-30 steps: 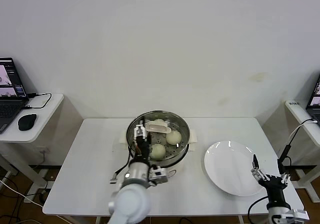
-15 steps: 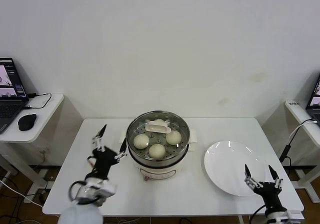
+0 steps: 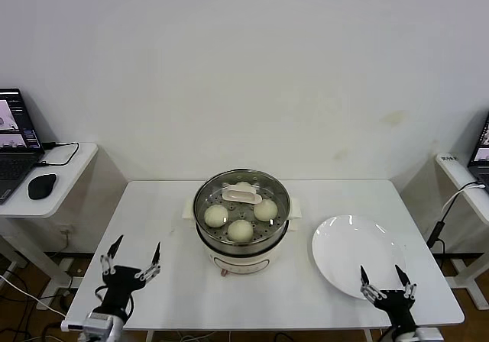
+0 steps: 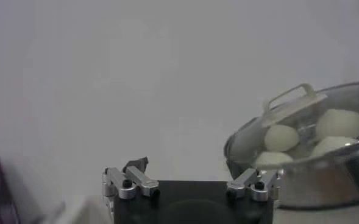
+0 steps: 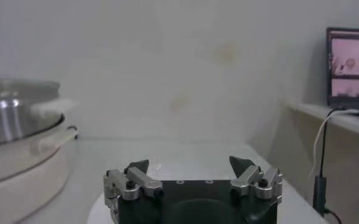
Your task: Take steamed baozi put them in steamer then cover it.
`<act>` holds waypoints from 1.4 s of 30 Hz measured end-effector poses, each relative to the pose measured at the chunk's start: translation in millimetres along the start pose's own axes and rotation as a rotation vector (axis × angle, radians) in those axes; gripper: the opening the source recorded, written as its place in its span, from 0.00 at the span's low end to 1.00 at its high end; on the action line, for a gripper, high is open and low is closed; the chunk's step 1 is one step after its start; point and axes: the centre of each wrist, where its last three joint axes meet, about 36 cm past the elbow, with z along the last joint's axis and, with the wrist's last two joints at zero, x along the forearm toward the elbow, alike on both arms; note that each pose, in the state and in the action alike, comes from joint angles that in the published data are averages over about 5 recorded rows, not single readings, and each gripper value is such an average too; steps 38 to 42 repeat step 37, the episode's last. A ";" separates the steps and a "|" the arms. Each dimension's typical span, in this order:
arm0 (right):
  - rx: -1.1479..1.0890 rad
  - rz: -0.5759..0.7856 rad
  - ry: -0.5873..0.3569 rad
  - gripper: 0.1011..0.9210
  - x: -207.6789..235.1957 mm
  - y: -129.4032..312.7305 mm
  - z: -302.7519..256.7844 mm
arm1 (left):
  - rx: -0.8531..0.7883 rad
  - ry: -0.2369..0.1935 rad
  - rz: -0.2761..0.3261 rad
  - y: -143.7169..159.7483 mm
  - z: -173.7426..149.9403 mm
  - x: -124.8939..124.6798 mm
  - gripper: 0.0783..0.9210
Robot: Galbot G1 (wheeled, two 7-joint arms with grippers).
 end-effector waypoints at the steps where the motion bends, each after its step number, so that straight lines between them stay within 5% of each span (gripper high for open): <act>1: 0.000 0.000 0.007 0.88 -0.2 1.1 1.0 | 0.004 0.013 -0.001 0.9 3.7 2.2 0.88; 9: -0.019 -0.001 0.044 0.88 0.4 13.9 6.1 | 0.018 0.079 0.010 -4.3 17.1 20.0 0.88; 22: -0.013 -0.036 0.058 0.88 5.0 30.0 7.9 | 0.034 0.126 0.045 -20.2 15.1 41.1 0.88; 42: -0.011 -0.073 0.071 0.88 7.5 44.8 4.3 | 0.047 0.129 0.067 -33.7 6.7 49.9 0.88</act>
